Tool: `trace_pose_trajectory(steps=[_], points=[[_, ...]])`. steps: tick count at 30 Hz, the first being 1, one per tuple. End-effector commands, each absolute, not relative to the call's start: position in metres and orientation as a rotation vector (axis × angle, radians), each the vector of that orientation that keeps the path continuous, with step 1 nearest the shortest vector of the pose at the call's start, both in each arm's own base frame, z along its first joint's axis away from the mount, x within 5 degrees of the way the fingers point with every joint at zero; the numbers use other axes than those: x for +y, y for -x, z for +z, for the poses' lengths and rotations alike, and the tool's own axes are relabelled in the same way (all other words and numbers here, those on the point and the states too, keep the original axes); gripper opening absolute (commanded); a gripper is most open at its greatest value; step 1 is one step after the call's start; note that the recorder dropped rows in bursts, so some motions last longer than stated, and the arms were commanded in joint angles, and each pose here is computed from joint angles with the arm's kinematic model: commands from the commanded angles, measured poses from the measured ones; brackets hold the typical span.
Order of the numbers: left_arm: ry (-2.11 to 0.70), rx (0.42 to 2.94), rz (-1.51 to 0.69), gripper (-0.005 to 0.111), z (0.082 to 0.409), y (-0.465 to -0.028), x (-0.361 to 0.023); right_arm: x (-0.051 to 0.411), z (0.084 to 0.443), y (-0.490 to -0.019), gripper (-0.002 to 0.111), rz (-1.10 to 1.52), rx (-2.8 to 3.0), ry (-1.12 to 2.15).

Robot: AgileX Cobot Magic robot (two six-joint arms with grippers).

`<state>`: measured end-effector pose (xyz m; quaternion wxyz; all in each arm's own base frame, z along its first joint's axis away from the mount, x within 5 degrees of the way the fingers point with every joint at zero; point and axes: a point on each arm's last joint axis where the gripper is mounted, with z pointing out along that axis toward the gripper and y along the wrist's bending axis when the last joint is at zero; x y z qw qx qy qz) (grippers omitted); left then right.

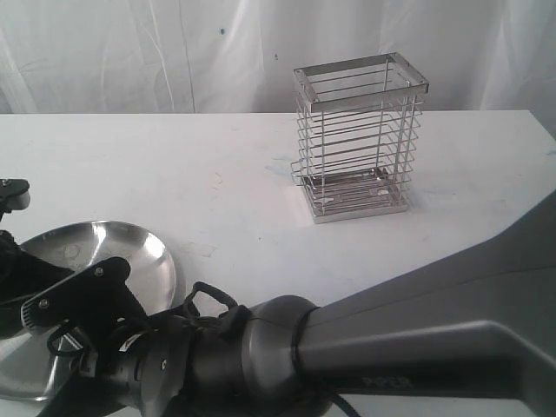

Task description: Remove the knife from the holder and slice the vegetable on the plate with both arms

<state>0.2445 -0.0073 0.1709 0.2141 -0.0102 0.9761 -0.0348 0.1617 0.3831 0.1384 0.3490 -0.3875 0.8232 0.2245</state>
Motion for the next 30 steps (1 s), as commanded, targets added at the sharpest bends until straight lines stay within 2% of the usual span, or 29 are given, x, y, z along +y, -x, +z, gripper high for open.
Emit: trace_pose_trajectory(steps=[1, 6, 14, 23, 30], points=[[0.057, 2.733, -0.097, 0.0, 0.152, -0.237, -0.008, 0.383, 0.139, -0.165, 0.0, 0.578, 2.127, 1.01], [0.058, 2.72, -0.094, 0.0, 0.151, -0.243, -0.008, 0.383, 0.139, -0.164, 0.0, 0.579, 2.128, 1.012], [0.041, 2.638, -0.109, 0.0, 0.186, -0.244, -0.009, 0.383, 0.139, -0.163, 0.0, 0.588, 2.134, 1.025], [0.0, 2.678, -0.088, 0.0, 0.187, -0.239, -0.008, 0.383, 0.137, -0.161, 0.0, 0.597, 2.135, 1.074], [0.035, 2.631, -0.097, 0.0, 0.198, -0.239, -0.008, 0.385, 0.139, -0.18, 0.0, 0.668, 2.182, 1.09]])
